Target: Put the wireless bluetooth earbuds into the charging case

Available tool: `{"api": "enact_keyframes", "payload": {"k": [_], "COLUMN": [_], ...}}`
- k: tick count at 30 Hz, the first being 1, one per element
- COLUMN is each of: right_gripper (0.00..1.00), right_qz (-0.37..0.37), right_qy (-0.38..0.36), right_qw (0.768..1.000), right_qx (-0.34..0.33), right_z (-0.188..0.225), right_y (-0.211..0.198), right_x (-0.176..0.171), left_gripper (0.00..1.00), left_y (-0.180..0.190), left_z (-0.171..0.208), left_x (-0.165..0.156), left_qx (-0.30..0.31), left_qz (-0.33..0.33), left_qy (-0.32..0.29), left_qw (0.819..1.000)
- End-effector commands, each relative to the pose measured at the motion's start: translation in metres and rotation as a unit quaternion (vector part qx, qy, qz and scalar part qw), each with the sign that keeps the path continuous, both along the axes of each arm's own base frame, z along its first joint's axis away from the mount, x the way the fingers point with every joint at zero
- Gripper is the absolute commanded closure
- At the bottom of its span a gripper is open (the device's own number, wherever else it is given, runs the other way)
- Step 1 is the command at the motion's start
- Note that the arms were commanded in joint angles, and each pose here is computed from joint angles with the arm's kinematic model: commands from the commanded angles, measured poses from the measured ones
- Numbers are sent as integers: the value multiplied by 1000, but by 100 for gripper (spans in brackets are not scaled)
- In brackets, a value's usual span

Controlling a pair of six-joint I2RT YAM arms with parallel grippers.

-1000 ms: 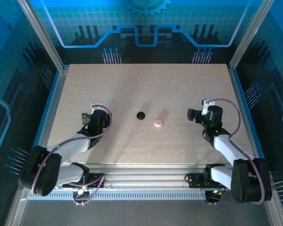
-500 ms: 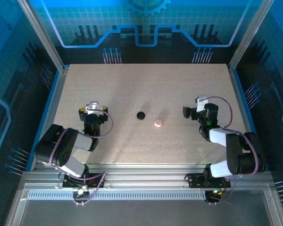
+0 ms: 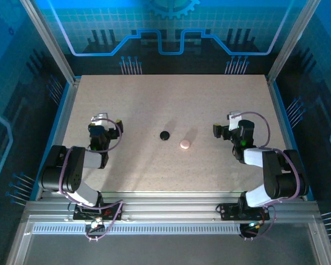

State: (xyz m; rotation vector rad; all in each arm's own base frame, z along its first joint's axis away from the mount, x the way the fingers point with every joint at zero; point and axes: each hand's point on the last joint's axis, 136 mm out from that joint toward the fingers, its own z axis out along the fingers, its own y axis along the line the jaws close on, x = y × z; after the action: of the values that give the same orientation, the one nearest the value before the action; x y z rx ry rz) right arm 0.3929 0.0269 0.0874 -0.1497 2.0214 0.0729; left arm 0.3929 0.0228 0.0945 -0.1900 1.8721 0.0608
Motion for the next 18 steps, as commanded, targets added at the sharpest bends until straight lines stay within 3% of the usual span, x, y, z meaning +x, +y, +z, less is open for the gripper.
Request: {"api": "enact_keyframes", "payload": {"k": [1, 18], "right_gripper": [0, 0], "right_qz": [11, 12], "right_qy": [-17, -17], "right_qw": [1000, 1000], "right_qx": [-2, -2], "right_z": [8, 7], "right_y": [5, 6], "right_x": [6, 6], "left_gripper": [1, 1], "left_y": [-7, -11], "left_z": [3, 2], "left_x": [2, 3], "left_qx": [-20, -18], "left_qz": [-16, -29], "left_qy": [-2, 2], "left_qw": [1000, 999]}}
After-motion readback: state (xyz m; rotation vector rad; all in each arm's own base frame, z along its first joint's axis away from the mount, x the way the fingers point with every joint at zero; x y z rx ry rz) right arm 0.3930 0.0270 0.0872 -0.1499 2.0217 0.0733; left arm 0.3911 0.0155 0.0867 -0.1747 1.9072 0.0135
